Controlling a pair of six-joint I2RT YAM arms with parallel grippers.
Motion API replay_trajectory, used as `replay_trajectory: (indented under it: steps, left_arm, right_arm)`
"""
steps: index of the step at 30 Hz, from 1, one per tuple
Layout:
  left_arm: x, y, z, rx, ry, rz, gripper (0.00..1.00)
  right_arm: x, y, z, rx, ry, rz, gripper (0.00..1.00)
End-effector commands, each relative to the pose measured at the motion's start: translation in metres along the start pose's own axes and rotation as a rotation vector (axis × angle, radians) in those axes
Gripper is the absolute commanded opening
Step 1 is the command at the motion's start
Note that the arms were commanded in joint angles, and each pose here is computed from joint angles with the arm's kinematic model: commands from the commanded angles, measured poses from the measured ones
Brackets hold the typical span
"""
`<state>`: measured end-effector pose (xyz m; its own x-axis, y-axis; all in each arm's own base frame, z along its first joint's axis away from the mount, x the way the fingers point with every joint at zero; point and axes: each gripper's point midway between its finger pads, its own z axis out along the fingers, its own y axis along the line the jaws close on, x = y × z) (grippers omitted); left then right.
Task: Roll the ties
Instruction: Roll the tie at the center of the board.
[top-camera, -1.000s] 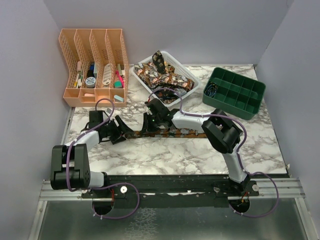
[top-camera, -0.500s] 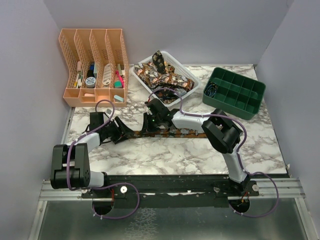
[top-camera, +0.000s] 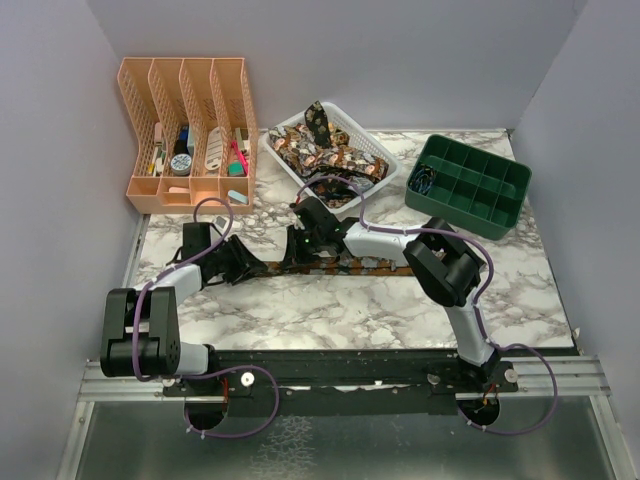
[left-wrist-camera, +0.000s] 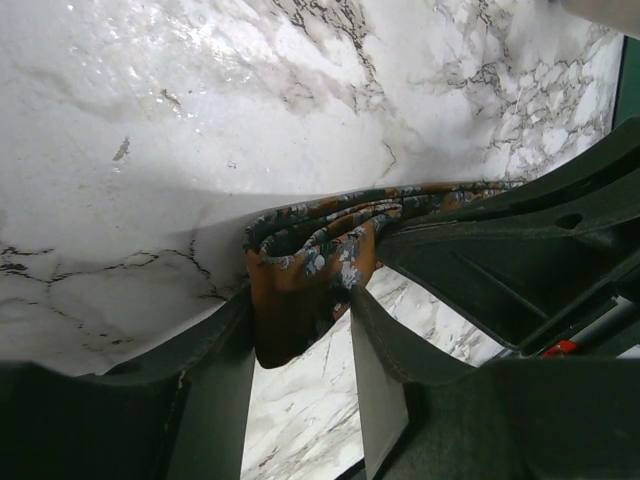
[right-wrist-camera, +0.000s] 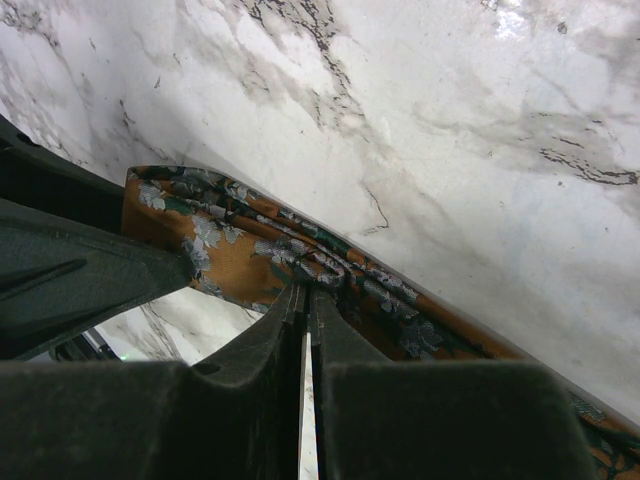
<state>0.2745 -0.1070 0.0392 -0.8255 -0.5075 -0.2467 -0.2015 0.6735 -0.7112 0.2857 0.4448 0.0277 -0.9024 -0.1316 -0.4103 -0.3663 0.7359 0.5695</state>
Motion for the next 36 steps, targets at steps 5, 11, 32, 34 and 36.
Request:
replay_trajectory:
  steps: [5, 11, 32, 34, 36]
  left_arm:
    - [-0.012, -0.007, 0.003, 0.018, -0.033, 0.043, 0.33]
    - [-0.014, -0.009, 0.002, 0.02, -0.043, 0.049, 0.21]
    - [-0.031, -0.027, -0.017, -0.222, -0.108, 0.251, 0.0]
    - [-0.032, -0.029, -0.018, -0.24, -0.113, 0.264, 0.0]
    - [-0.033, -0.031, -0.019, -0.258, -0.117, 0.277, 0.0]
  right_arm:
    - [0.044, -0.041, 0.009, 0.125, 0.133, 0.02, 0.12]
    - [0.044, -0.04, 0.009, 0.116, 0.136, 0.019, 0.12]
    - [-0.019, -0.001, -0.04, 0.079, -0.077, -0.063, 0.27]
    - [-0.018, -0.004, -0.037, 0.09, -0.079, -0.055, 0.24]
    - [-0.019, -0.008, -0.033, 0.105, -0.081, -0.052, 0.19]
